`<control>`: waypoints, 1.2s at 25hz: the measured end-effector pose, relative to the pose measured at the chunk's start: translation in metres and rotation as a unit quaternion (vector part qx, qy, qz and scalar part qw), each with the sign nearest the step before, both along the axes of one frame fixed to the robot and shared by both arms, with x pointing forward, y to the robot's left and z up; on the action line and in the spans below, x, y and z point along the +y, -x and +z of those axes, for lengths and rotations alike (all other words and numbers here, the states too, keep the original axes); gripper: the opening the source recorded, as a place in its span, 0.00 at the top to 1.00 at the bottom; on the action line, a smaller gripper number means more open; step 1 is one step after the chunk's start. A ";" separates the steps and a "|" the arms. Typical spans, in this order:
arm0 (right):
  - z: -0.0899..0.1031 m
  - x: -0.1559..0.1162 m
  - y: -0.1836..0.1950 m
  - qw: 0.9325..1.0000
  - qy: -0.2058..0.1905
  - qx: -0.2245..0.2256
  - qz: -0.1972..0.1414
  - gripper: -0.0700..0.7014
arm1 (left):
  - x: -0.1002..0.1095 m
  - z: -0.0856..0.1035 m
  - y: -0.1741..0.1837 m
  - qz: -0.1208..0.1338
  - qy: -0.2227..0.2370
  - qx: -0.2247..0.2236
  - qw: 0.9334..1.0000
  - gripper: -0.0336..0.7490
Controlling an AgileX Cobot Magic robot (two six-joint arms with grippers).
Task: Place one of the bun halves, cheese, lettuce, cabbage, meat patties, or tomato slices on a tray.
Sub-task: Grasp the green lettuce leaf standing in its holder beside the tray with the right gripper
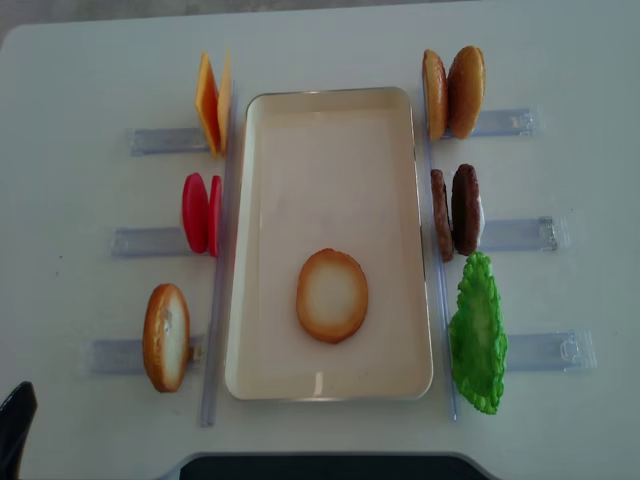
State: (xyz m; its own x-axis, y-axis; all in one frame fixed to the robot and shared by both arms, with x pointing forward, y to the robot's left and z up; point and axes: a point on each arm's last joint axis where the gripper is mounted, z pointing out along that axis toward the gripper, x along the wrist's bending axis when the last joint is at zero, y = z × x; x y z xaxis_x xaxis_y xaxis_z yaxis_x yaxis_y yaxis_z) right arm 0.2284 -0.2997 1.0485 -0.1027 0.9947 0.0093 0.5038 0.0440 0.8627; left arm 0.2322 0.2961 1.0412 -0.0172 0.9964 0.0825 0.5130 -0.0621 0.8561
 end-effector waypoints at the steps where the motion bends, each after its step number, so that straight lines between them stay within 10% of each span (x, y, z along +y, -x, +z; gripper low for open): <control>1: 0.000 0.000 0.000 1.000 0.000 0.000 0.000 0.22 | 0.000 0.000 0.000 0.000 0.000 0.000 1.000 0.27; 30: 0.000 0.000 0.000 1.000 0.000 0.000 0.000 0.22 | 0.000 0.000 0.000 0.000 0.000 0.000 1.000 0.27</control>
State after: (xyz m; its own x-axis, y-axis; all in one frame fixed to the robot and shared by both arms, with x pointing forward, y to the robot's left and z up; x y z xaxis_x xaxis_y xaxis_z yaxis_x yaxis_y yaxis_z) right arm 0.2284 -0.2997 1.0485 -0.1027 0.9947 0.0093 0.5038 0.0440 0.8627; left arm 0.2322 0.2961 1.0412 -0.0172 0.9964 0.0825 0.5130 -0.0621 0.8561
